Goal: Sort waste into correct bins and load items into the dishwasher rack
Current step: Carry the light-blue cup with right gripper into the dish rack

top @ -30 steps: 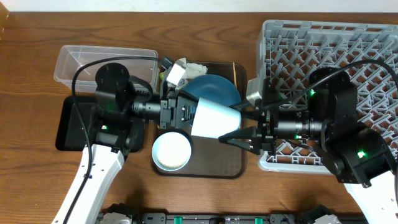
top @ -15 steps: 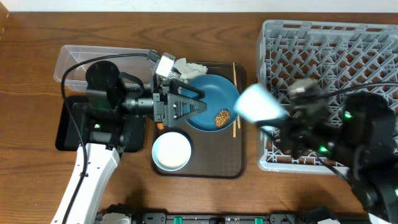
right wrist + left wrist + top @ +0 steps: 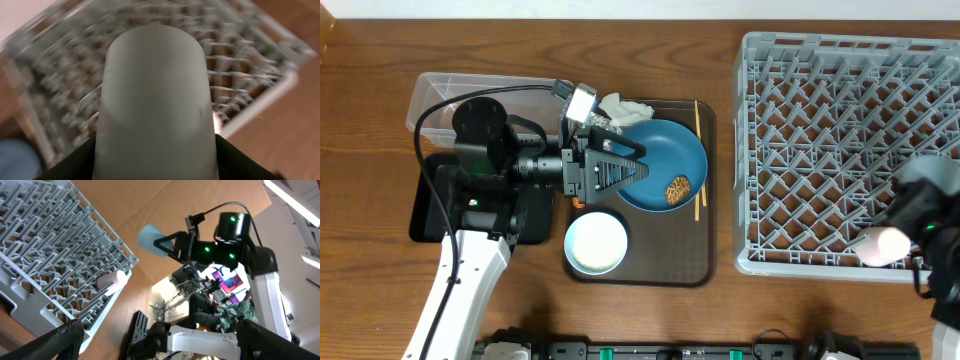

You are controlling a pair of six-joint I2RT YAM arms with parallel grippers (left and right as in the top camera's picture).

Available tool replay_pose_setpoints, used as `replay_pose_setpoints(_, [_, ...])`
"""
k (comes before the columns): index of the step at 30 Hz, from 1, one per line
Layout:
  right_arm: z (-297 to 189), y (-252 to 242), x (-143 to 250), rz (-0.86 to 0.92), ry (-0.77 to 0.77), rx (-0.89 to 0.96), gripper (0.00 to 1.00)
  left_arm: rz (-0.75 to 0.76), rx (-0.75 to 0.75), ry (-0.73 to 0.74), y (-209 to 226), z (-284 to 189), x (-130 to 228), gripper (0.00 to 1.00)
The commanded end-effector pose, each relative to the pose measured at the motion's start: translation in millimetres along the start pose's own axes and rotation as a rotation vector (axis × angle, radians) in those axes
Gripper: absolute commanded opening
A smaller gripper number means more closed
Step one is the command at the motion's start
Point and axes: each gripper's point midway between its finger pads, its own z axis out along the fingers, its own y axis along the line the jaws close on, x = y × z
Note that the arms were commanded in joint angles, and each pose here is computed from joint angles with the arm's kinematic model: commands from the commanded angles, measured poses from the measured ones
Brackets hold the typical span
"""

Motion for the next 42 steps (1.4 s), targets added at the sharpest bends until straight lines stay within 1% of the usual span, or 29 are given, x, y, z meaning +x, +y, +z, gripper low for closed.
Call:
replay_pose_setpoints(1, [8.5, -31.6, -12.3, 0.128, -0.014, 0.130, 0.58, 0.032, 0.020, 0.017, -6.2, -1.1, -0.3, 0.98])
replay_pose_setpoints(6, [41.2, -50.4, -10.8, 0.238, 0.096, 0.178, 0.57, 0.032, 0.020, 0.017, -6.3, -1.1, -0.2, 0.98])
replay_pose_setpoints(13, [91.2, -91.9, -0.5, 0.437, 0.263, 0.261, 0.57, 0.033, 0.033, 0.031, -8.4, -1.2, 2.1, 0.98])
replay_pose_setpoints(19, [118.4, -110.4, 18.1, 0.612, 0.421, 0.196, 0.55, 0.038, 0.032, 0.030, -8.3, -1.2, 1.9, 0.98])
replay_pose_setpoints(25, [134.5, -136.1, 28.6, 0.693, 0.477, 0.241, 0.56, 0.040, 0.033, 0.030, -8.4, -1.2, 2.0, 0.98])
replay_pose_setpoints(26, [137.8, -137.4, 28.9, 0.700, 0.481, 0.237, 0.60, 0.040, 0.033, 0.030, -8.3, -1.2, 2.0, 0.98])
replay_pose_setpoints(27, [142.7, -137.6, 27.8, 0.693, 0.482, 0.223, 0.67, 0.040, 0.033, 0.030, -8.3, -1.2, 2.0, 0.98])
replay_pose_setpoints(29, [151.6, -132.2, 24.6, 0.663, 0.487, 0.167, 0.82, 0.040, 0.033, 0.030, -8.3, -1.2, 2.0, 0.98])
replay_pose_setpoints(31, [156.2, -120.2, 22.9, 0.659, 0.503, 0.088, 0.88, 0.040, 0.033, 0.030, -8.4, -1.2, 2.0, 0.98])
replay_pose_setpoints(33, [158.5, -104.6, 14.8, 0.637, 0.494, -0.025, 0.87, 0.040, 0.033, 0.030, -8.4, -1.2, 2.0, 0.98])
replay_pose_setpoints(37, [147.5, -82.3, 2.5, 0.602, 0.464, -0.151, 0.86, 0.040, 0.034, 0.031, -8.5, -1.1, 2.1, 0.98])
replay_pose_setpoints(40, [126.5, -51.0, -9.5, 0.528, 0.418, -0.269, 0.87, 0.033, 0.033, 0.030, -8.4, -1.1, 2.0, 0.98])
replay_pose_setpoints(42, [106.6, -23.5, -15.3, 0.442, 0.382, -0.358, 0.87, 0.014, 0.030, 0.028, -8.1, -0.9, 1.5, 0.98])
